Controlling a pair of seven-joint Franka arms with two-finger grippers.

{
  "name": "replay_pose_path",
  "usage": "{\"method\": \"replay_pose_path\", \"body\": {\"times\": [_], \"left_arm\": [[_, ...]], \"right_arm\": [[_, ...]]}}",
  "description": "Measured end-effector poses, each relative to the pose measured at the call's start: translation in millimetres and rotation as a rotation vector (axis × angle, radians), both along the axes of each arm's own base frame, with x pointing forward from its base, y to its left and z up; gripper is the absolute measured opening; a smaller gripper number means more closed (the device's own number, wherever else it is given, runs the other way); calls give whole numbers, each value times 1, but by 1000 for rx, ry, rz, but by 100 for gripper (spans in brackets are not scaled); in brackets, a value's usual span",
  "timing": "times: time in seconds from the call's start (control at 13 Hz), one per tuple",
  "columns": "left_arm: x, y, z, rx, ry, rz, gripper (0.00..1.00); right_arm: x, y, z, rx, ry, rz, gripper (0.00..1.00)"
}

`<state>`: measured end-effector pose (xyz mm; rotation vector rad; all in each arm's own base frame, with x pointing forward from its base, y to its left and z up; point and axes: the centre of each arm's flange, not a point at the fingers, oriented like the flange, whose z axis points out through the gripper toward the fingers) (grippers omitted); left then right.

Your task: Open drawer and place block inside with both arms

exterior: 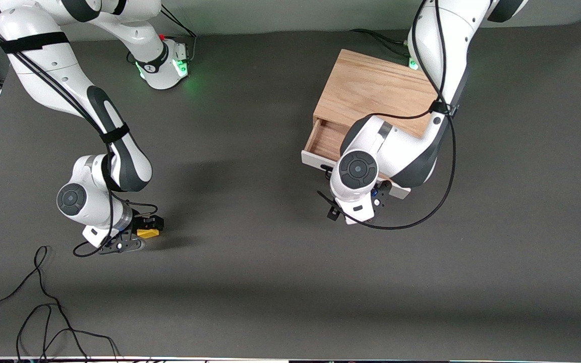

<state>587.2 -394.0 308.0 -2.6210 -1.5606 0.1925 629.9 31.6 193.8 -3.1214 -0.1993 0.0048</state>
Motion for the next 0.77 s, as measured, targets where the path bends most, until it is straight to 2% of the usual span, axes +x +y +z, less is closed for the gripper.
{"method": "replay_pose_path", "body": {"times": [0.08, 0.23, 0.31, 0.38, 0.54, 0.77], "left_arm": [[0, 0, 0, -1, -1, 0, 100], [6, -3, 4, -22, -35, 5, 100], [9, -3, 5, -32, -52, 7, 100], [12, -5, 7, -46, -74, 9, 100], [18, -8, 9, -68, -110, 13, 100], [22, -10, 7, -81, -128, 15, 100]], "right_arm": [[0, 0, 0, 0, 0, 0, 80], [0, 0, 0, 0, 0, 0, 65], [0, 0, 0, 0, 0, 0, 64], [0, 0, 0, 0, -1, 0, 56], [2, 0, 2, 0, -6, 0, 56], [10, 0, 12, 1, -25, 0, 56]]}}
